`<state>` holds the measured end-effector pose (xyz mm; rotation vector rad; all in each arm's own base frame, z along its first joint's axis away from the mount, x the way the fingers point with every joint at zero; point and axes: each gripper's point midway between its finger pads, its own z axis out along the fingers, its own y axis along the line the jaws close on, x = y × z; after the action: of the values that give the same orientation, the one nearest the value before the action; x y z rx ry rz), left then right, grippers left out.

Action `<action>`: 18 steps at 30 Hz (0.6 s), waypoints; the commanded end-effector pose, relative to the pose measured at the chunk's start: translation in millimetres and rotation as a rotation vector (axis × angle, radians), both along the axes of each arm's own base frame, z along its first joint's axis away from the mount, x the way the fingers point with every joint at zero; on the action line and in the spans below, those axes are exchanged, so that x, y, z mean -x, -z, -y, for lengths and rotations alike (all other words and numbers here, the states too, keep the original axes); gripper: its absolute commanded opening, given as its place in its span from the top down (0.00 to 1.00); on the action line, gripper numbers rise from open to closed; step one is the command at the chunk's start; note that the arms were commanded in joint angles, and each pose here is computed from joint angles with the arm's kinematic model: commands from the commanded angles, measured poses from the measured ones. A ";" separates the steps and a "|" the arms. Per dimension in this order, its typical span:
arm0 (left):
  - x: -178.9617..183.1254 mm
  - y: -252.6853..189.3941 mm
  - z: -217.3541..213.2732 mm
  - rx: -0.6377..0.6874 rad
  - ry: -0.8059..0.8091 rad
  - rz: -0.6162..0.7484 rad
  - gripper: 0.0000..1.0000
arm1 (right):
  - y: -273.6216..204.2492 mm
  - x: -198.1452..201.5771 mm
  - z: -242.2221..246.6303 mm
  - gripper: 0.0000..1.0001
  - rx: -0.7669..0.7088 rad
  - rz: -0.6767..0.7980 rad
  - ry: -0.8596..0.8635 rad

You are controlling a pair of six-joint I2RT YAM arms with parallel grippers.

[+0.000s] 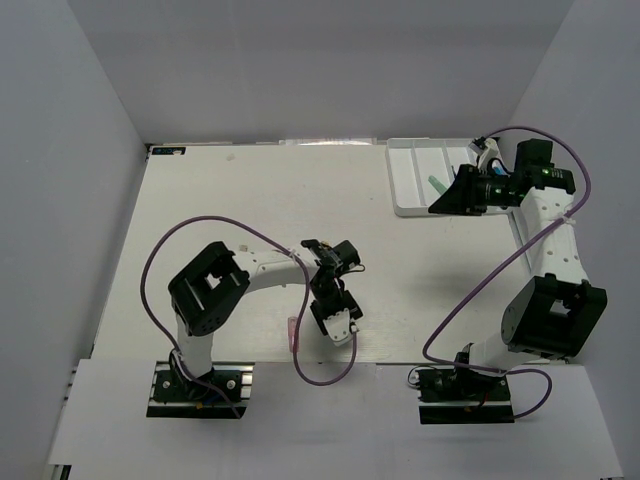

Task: Sort the stationery into containers
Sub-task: Grab a piece of stationery with the left arm

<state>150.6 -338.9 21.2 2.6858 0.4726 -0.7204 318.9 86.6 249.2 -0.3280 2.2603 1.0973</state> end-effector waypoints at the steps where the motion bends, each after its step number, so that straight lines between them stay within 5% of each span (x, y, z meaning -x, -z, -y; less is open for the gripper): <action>1: -1.9 7.7 0.6 -0.023 0.045 0.017 0.38 | -9.8 10.0 -6.3 0.47 -0.030 0.029 -0.048; 10: 1.5 21.6 -16.4 -0.103 0.059 0.010 0.60 | -10.9 18.7 -15.6 0.48 -0.095 0.004 -0.113; 18: -1.4 5.1 -17.6 -0.003 0.013 0.095 0.77 | 16.7 60.3 -41.1 0.49 -0.247 -0.145 -0.194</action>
<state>149.7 -333.1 18.7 2.6968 0.4143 -0.6779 281.1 113.1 230.7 -0.3589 2.2492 1.3967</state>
